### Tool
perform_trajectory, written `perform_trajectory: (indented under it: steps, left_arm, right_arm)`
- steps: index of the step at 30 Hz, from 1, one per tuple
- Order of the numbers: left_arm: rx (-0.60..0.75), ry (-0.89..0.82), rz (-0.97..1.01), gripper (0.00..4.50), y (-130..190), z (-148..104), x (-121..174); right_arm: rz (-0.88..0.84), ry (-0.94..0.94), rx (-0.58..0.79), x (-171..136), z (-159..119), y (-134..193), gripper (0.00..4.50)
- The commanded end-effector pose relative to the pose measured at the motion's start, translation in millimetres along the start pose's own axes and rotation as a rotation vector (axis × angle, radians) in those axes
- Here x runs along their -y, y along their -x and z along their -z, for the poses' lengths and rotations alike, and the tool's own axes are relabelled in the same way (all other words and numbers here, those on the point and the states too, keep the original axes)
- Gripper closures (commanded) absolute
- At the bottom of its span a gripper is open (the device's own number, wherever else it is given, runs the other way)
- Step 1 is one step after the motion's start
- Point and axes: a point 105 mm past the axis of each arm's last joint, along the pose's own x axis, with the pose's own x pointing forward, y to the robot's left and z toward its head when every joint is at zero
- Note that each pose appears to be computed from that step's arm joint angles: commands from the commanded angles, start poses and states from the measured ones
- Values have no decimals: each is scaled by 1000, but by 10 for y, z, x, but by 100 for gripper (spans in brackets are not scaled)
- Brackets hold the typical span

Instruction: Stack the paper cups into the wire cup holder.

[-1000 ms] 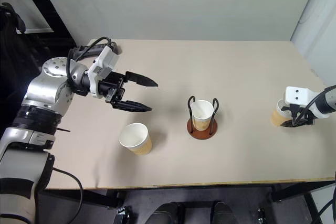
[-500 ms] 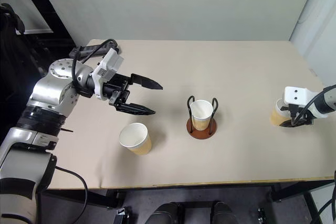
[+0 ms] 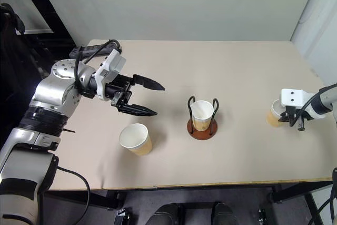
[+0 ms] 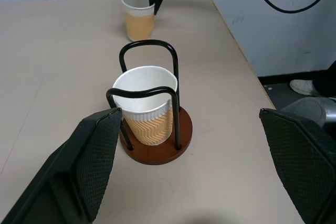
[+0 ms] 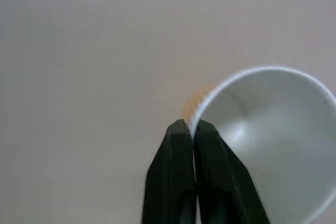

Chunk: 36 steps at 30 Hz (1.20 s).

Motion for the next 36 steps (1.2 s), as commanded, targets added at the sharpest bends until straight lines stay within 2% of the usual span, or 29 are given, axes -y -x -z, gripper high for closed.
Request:
perform_trajectory:
  steps: [1, 8, 24, 36]
  left_arm:
    - [6, -57, 30, 0, 22, -136, 28]
    - [6, -60, 27, 0, 15, -115, 22]
    - [3, -74, 22, 0, -11, -86, -19]
    - [-19, -75, 27, 0, -43, 8, -44]
  right_arm:
    - [3, 17, -14, 21, -21, 102, 445]
    - [-52, -4, 49, -18, -195, 157, 445]
    - [-96, 85, 132, -131, -673, 379, 445]
    - [-46, 234, 223, -101, -1299, 772, 445]
